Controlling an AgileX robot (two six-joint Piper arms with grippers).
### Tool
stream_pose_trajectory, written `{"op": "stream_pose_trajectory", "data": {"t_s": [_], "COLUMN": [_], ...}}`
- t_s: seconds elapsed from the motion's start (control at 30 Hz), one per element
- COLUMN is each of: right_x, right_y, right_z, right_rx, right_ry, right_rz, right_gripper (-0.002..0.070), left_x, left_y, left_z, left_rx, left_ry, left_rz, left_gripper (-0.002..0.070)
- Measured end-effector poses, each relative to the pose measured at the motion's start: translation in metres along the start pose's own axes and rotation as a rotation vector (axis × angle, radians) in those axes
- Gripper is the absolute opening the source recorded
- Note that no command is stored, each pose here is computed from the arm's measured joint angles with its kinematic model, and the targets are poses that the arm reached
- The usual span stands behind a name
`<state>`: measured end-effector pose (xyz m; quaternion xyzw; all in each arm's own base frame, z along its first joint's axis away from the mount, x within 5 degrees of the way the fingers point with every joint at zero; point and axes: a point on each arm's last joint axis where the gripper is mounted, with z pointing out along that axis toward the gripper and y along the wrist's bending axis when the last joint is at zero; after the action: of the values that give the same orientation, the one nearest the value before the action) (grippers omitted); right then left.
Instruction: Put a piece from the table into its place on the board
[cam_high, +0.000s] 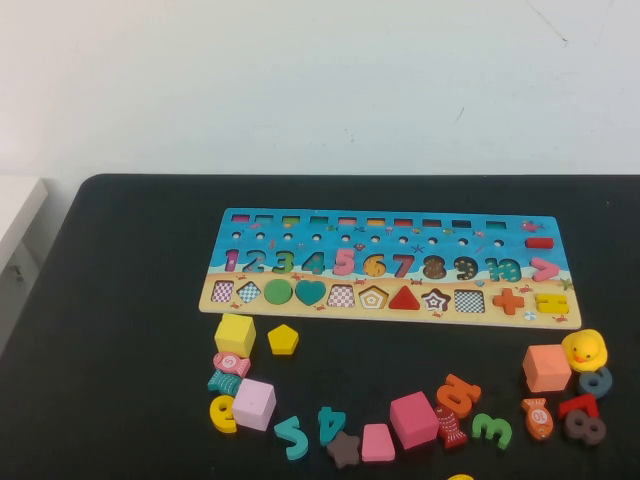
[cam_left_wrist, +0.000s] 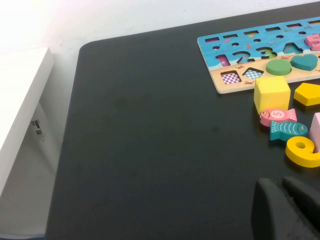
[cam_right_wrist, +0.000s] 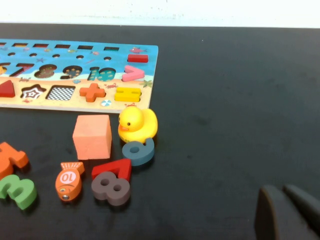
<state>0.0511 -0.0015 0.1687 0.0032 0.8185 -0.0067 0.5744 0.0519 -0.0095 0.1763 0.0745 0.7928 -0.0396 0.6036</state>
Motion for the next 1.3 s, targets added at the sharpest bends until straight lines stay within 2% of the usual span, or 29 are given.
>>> {"op": "stream_pose_trajectory", "data": {"t_s": [0.17, 0.4, 0.63, 0.83, 0.93, 1.03, 1.2, 1.3], "right_x": [0.000, 0.000, 0.000, 0.000, 0.000, 0.000, 0.000, 0.000], "right_y": [0.000, 0.000, 0.000, 0.000, 0.000, 0.000, 0.000, 0.000], "right_z": [0.000, 0.000, 0.000, 0.000, 0.000, 0.000, 0.000, 0.000], "right_rx": [0.000, 0.000, 0.000, 0.000, 0.000, 0.000, 0.000, 0.000], "right_ry": [0.000, 0.000, 0.000, 0.000, 0.000, 0.000, 0.000, 0.000], "right_rz": [0.000, 0.000, 0.000, 0.000, 0.000, 0.000, 0.000, 0.000], "right_gripper": [0.0019, 0.0019, 0.0019, 0.0019, 0.0019, 0.0019, 0.0019, 0.0019], "left_x": [-0.007, -0.039, -0.055, -0.073, -0.100, -0.133, -0.182, -0.195], "left_y": [0.001, 0.005, 0.007, 0.011, 0.010, 0.008, 0.003, 0.001], "left_z": [0.000, -0.009, -0.019, -0.035, -0.050, -0.070, -0.081, -0.070], "left_rx": [-0.010, -0.055, -0.078, -0.099, -0.092, -0.094, -0.048, 0.004], "left_ry": [-0.078, -0.451, -0.652, -0.870, -0.863, -0.809, -0.508, -0.344], "left_rz": [0.002, 0.002, -0.009, -0.075, -0.053, 0.028, 0.167, 0.160], "left_gripper": [-0.0001, -0.0001, -0.0001, -0.0001, -0.0001, -0.0001, -0.0001, -0.0001]}}
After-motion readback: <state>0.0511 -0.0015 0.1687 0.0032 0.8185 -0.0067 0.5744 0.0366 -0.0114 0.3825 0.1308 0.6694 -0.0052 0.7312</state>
